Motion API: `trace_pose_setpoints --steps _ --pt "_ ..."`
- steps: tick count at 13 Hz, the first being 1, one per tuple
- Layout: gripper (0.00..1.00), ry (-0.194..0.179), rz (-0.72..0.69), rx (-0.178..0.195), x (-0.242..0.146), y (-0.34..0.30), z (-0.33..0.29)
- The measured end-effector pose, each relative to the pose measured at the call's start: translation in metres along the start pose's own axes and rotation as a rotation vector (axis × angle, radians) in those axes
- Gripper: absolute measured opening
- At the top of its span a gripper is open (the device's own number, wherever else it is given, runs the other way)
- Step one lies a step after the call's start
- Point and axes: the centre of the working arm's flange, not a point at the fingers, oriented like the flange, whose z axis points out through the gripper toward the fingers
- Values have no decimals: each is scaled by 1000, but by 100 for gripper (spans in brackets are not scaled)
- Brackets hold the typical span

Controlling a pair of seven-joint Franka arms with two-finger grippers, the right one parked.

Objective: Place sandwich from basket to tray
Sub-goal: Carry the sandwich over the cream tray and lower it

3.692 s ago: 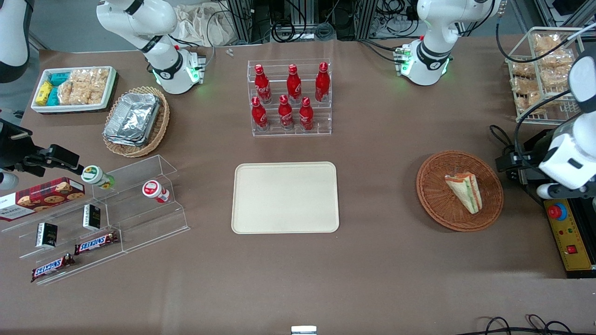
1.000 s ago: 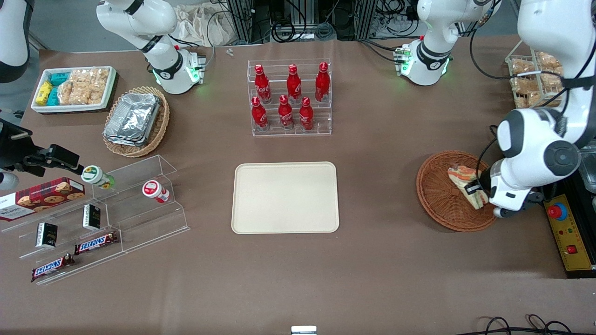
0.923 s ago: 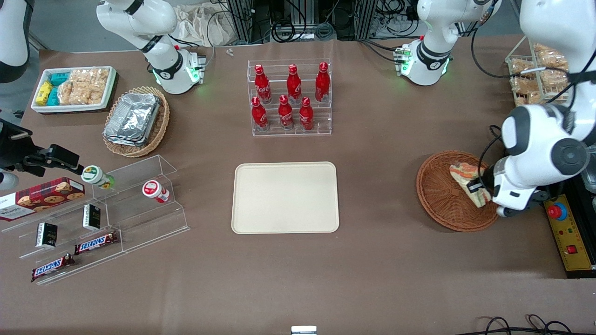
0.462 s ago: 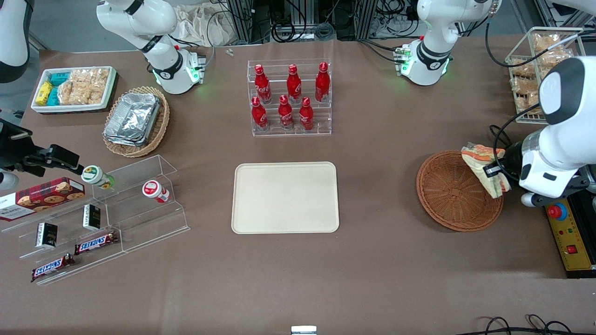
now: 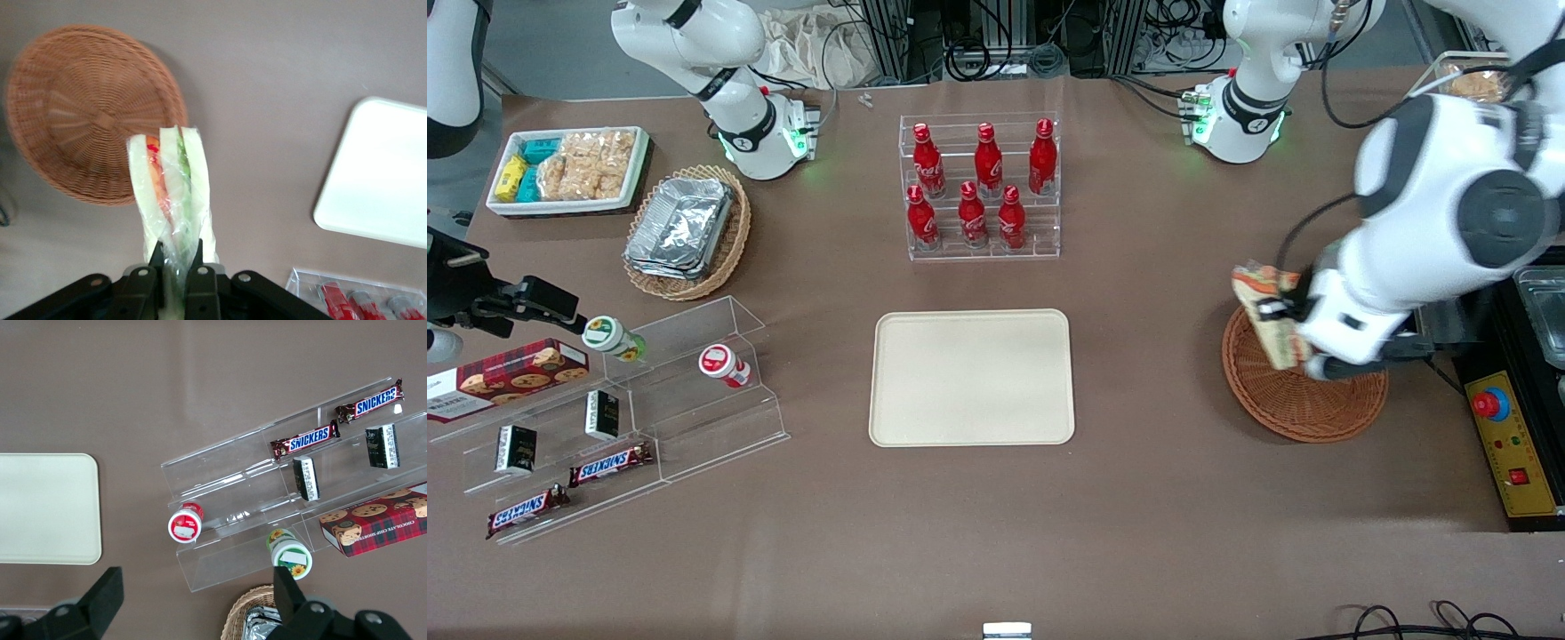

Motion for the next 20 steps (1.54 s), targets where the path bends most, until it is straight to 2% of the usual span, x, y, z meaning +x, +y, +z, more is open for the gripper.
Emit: trace_pose_setpoints --steps 3,5,7,9,11,14,18,19,20 --pt "20 45 136 29 -35 84 16" --pt "22 43 201 27 -49 130 45" --pt "22 42 211 1 -48 168 86" --pt "21 62 185 -19 -48 206 134" --pt "21 50 166 -43 -41 224 180" --pt "21 62 176 -92 -32 242 227" --pt "22 49 181 -110 -30 253 264" --pt "25 48 181 -110 -29 253 266" --pt "35 51 181 -112 -28 254 265"
